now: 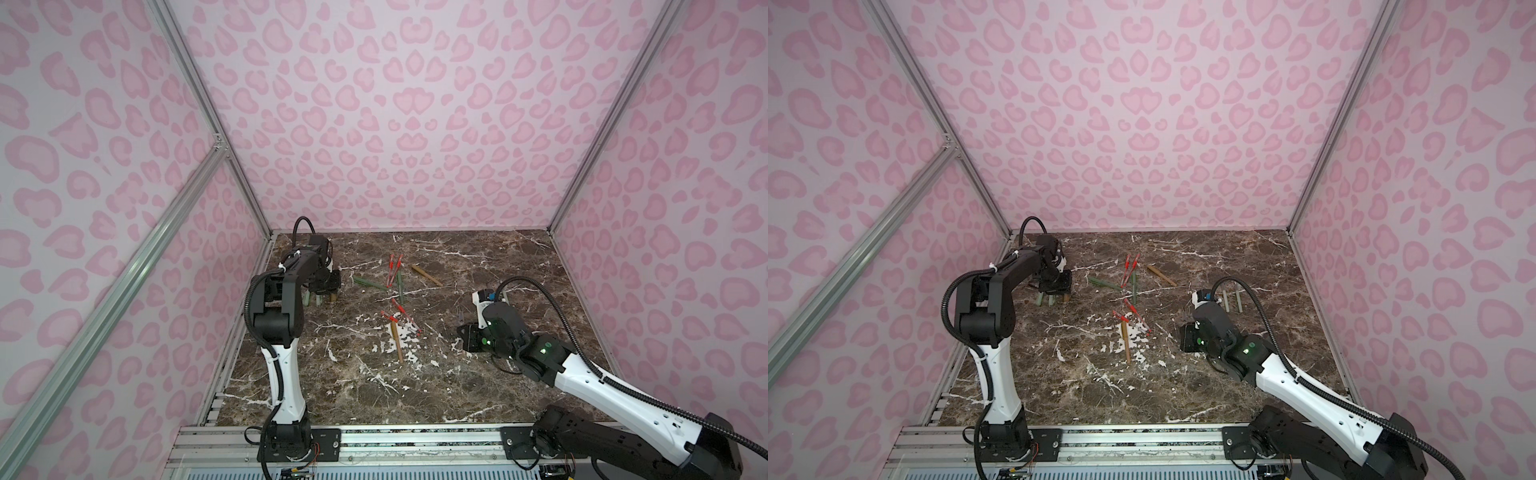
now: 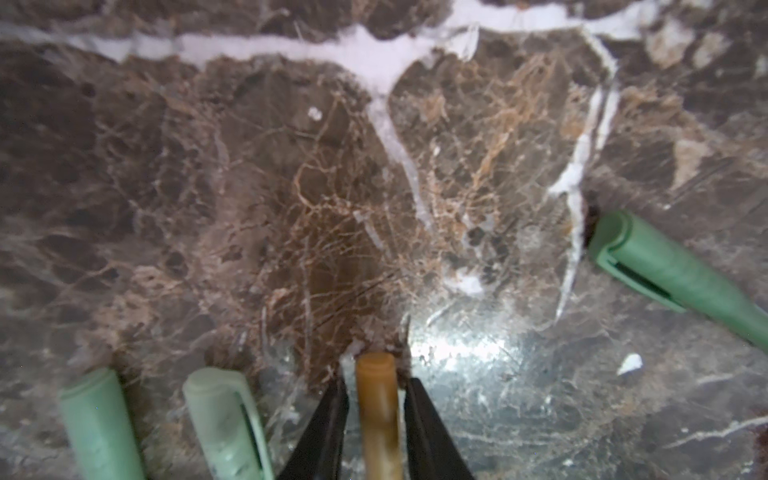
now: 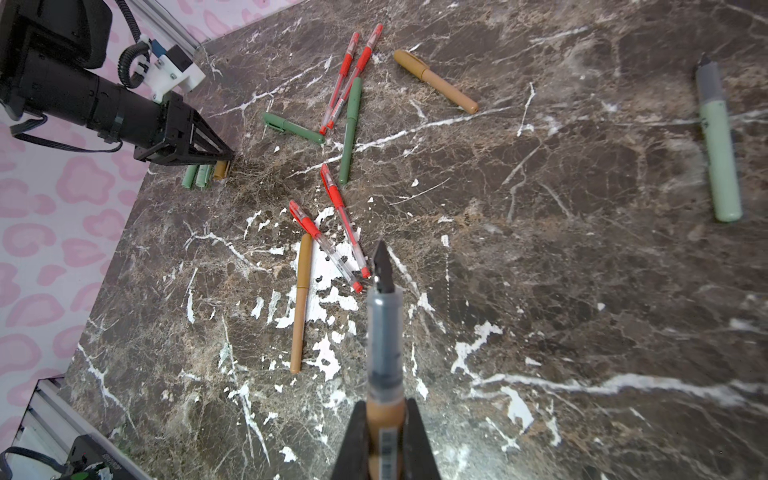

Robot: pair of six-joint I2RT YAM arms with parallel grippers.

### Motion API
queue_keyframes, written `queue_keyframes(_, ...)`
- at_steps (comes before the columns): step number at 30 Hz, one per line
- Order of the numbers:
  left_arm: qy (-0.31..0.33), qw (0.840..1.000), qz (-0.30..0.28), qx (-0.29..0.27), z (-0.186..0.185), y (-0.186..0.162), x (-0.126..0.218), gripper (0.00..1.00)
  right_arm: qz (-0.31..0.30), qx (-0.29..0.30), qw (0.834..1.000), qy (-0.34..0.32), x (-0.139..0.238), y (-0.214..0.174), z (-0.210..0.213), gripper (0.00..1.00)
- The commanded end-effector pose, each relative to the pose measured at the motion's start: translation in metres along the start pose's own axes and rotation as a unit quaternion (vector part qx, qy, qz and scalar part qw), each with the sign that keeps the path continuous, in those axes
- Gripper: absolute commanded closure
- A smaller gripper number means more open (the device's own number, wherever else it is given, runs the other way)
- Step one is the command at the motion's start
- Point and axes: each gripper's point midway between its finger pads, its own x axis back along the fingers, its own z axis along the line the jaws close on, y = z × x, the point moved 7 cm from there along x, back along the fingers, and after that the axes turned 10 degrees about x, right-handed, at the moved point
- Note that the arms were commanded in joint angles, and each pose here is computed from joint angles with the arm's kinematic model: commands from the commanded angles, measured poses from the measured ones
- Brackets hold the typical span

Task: Open the pen caps
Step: 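Set the tan cap down with the left gripper while the right holds the pen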

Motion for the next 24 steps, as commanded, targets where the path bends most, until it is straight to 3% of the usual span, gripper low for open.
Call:
queue_keyframes(1, 0.030, 0.999, 0.012, -0.002, 0.008, -0.008, -0.001, 0.68, -0.001, 0.005, 1.000, -0.004, 0.003, 0.002, -0.001, 1.00)
queue_keyframes(6, 0.017, 1.000, 0.004, -0.001, 0.003, -0.008, 0.011, 0.65, -0.004, 0.008, 1.000, -0.008, 0.004, 0.006, -0.005, 1.00)
queue_keyframes(14, -0.030, 0.998, -0.059, -0.012, -0.008, -0.021, 0.069, 0.55, 0.009, 0.016, 0.999, -0.027, -0.003, 0.028, -0.020, 1.00)
queue_keyframes(24, -0.122, 0.977, -0.169, -0.051, -0.010, -0.072, 0.143, 0.41, 0.073, 0.039, 0.993, -0.080, -0.039, 0.072, -0.058, 1.00)
